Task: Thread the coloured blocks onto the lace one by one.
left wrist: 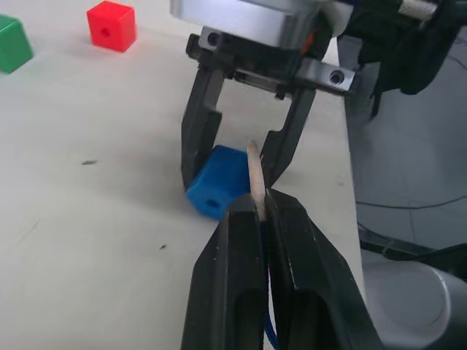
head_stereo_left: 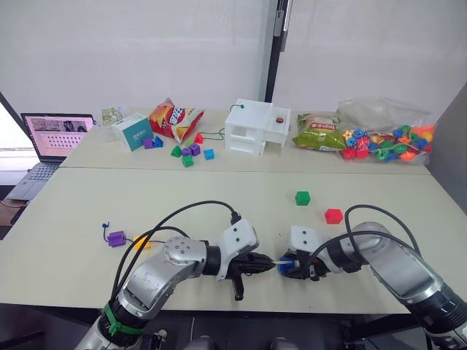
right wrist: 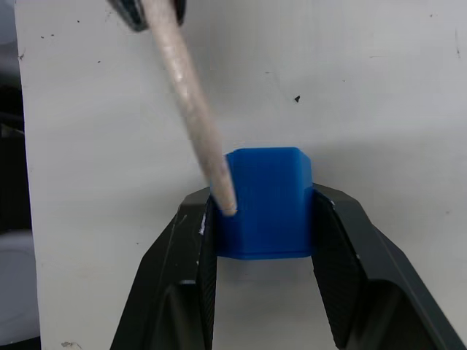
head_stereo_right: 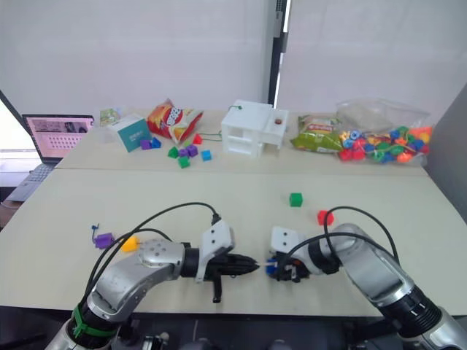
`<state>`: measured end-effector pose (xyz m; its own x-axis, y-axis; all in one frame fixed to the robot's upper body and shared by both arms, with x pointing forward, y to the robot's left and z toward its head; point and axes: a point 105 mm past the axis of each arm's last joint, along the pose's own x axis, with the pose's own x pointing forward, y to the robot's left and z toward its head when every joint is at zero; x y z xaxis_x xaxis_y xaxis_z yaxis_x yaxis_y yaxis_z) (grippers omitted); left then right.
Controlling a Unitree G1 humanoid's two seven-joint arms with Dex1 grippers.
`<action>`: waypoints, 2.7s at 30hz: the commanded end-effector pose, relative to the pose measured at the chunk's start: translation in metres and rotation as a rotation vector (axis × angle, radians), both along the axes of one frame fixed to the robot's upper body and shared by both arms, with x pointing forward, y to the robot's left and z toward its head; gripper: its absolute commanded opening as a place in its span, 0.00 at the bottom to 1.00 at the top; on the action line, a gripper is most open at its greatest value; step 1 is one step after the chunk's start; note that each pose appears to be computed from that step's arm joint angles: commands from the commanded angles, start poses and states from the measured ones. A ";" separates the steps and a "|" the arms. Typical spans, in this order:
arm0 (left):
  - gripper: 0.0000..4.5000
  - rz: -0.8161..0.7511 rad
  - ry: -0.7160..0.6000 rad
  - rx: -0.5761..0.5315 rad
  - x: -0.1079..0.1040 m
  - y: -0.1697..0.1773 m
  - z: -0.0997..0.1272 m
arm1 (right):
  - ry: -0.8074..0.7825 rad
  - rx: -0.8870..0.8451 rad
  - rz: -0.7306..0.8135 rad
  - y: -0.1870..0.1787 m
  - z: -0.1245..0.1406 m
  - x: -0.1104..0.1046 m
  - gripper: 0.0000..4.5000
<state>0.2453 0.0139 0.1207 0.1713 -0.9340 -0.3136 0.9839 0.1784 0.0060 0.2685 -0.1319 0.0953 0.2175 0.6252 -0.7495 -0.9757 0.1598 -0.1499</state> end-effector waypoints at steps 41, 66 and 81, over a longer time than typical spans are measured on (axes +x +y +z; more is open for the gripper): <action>0.00 0.074 0.045 0.111 -0.002 0.002 -0.015 | 0.027 0.032 -0.036 -0.011 -0.010 -0.017 0.29; 0.00 0.008 0.025 0.045 -0.004 -0.027 -0.004 | 0.035 0.034 -0.033 -0.007 -0.010 -0.018 0.29; 0.00 -0.080 0.018 0.016 -0.014 -0.047 0.000 | 0.025 0.037 -0.026 -0.004 -0.009 -0.014 0.29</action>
<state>0.2508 -0.0073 0.0988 0.1991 -0.8809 -0.4295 0.9703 0.2386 -0.0396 0.2597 -0.1452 0.0926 0.2589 0.6298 -0.7323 -0.9635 0.2223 -0.1495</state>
